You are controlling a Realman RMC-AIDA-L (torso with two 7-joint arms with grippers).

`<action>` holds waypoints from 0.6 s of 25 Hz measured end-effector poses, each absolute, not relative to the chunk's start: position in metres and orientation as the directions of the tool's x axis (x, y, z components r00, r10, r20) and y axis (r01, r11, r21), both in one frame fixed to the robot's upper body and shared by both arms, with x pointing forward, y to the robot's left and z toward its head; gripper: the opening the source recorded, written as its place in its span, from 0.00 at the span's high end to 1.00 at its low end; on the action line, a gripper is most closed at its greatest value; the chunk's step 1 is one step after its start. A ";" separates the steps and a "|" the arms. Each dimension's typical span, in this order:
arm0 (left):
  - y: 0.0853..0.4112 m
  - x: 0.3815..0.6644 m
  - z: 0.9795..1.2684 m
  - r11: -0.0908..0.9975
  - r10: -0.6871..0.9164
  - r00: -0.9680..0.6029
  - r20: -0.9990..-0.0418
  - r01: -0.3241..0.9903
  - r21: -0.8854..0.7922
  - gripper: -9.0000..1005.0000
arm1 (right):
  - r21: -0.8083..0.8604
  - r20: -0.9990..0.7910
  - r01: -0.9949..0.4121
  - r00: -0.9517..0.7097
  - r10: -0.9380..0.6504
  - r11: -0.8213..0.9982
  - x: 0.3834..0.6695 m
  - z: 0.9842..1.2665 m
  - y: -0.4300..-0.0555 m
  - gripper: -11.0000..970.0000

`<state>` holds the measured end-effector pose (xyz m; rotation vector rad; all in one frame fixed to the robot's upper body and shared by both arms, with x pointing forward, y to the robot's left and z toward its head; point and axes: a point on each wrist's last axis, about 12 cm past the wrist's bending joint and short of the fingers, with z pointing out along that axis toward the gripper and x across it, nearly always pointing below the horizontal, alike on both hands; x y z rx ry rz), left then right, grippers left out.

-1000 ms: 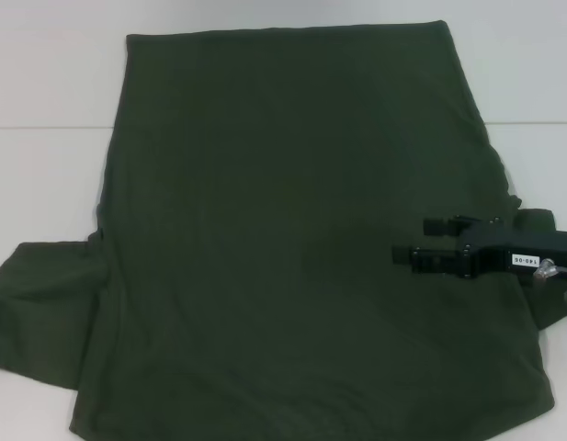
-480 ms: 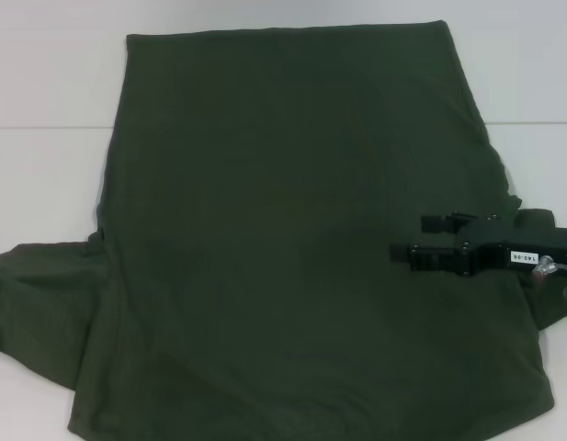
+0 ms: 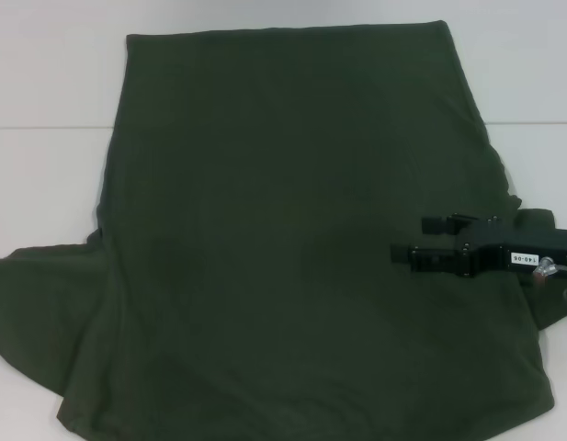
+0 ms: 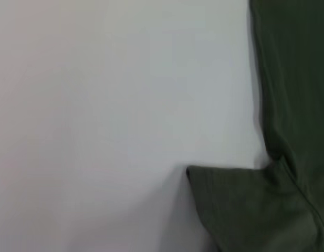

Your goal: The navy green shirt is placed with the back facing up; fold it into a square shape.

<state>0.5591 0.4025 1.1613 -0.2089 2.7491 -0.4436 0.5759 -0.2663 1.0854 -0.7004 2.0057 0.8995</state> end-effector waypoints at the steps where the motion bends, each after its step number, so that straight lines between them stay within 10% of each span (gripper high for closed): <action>1: 0.403 0.560 1.163 0.940 -0.197 -0.929 -0.314 -0.089 -0.328 0.97 | 0.342 -0.842 -0.730 -0.518 -0.152 0.592 0.576 1.085 -0.266 0.02; 15: 0.342 0.580 1.198 0.857 -0.044 -0.966 -0.254 0.095 -0.507 0.97 | 0.342 -0.841 -0.734 -0.518 -0.157 0.586 0.575 1.085 -0.265 0.02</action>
